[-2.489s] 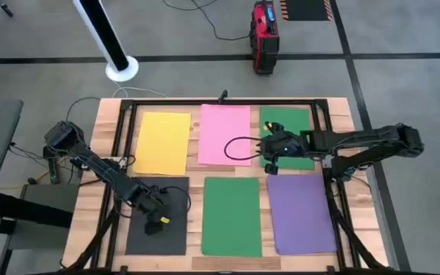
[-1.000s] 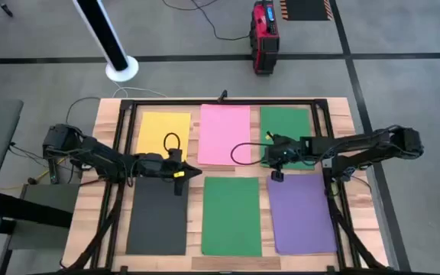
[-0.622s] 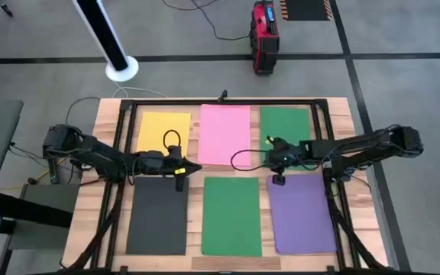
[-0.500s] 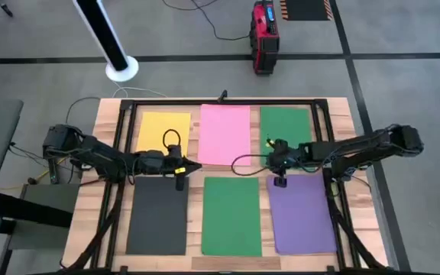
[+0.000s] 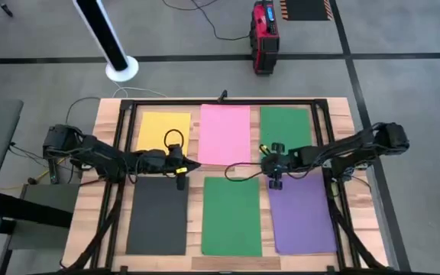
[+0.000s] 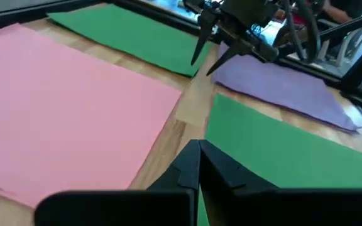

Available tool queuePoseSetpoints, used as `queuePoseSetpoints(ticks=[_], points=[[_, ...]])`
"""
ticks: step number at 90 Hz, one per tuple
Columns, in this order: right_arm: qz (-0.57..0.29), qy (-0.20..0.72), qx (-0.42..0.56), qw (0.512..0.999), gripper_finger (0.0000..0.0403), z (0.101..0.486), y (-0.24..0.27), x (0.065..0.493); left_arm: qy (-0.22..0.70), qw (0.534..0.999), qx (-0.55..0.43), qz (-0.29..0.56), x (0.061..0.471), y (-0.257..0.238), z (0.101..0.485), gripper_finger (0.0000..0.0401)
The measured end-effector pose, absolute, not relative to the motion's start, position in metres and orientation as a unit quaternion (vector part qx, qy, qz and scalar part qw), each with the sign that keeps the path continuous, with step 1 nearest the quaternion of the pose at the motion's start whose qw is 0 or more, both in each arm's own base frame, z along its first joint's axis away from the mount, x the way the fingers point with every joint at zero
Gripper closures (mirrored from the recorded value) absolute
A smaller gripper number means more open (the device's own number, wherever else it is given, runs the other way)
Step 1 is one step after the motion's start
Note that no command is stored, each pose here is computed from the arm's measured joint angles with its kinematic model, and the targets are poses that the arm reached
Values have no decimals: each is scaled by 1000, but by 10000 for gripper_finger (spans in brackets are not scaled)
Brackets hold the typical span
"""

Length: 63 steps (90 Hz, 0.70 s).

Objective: Organize paper
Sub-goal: Stack the top green colored paper on top of the bottom green colored paper

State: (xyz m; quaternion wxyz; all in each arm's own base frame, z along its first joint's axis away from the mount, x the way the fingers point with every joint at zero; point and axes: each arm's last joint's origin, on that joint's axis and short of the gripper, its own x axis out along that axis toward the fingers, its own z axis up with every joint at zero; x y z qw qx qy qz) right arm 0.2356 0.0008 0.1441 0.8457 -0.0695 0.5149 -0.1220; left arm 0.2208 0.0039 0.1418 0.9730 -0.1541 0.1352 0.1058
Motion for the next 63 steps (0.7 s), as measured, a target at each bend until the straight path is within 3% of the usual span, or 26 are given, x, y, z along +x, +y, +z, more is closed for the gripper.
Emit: queuePoseSetpoints(ticks=[11,22,52,63], points=[[-133,527,-78,836,230,139,0,241,150,971,-151,108,220,4,139,401],[-145,541,-86,824,248,131,-1,245,164,969,-150,108,219,4,137,401],[-162,525,-100,830,380,143,-1,256,176,967,-149,108,218,4,134,401],[-161,524,-100,830,399,153,-1,256,178,967,-150,108,218,4,134,401]])
